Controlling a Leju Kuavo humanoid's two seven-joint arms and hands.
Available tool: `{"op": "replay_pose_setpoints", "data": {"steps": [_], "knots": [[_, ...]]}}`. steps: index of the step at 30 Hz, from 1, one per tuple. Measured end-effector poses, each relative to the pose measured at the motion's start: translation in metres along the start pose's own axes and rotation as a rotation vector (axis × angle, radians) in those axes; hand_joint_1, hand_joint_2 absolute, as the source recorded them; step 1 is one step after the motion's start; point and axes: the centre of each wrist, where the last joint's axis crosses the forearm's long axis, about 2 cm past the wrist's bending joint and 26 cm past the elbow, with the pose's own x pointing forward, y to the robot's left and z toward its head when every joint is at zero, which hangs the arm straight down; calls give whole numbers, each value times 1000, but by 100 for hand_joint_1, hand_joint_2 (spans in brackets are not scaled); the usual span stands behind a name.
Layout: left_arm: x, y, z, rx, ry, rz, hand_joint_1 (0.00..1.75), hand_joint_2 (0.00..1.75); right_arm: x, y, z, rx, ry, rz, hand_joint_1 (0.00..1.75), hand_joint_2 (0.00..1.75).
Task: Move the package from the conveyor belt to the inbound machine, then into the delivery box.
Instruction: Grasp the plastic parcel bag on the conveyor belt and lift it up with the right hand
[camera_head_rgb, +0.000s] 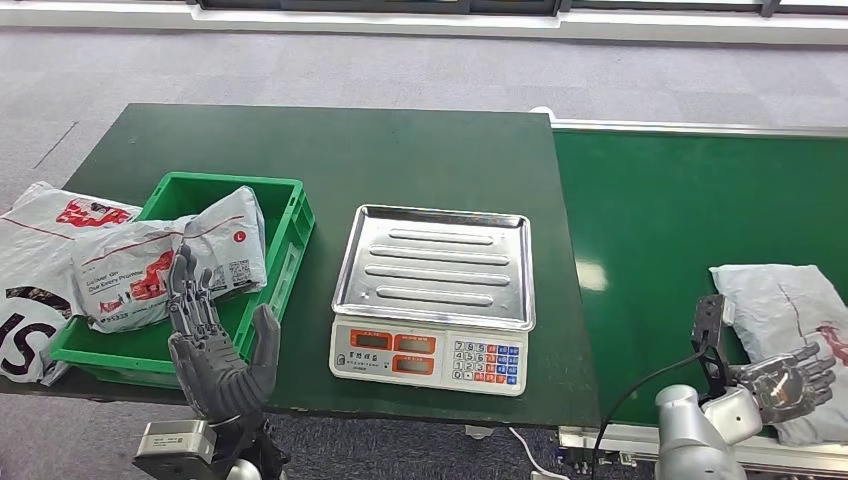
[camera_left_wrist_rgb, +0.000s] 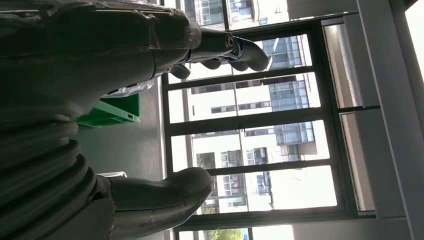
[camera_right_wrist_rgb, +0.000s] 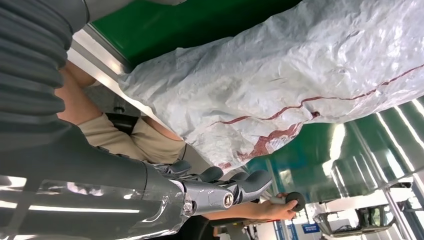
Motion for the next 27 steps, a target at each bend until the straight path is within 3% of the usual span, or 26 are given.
{"op": "replay_pose_setpoints", "data": {"steps": [27], "knots": [[0, 0, 0, -6, -6, -10, 0, 175, -2, 5, 4, 26, 3, 9, 0, 175]]}}
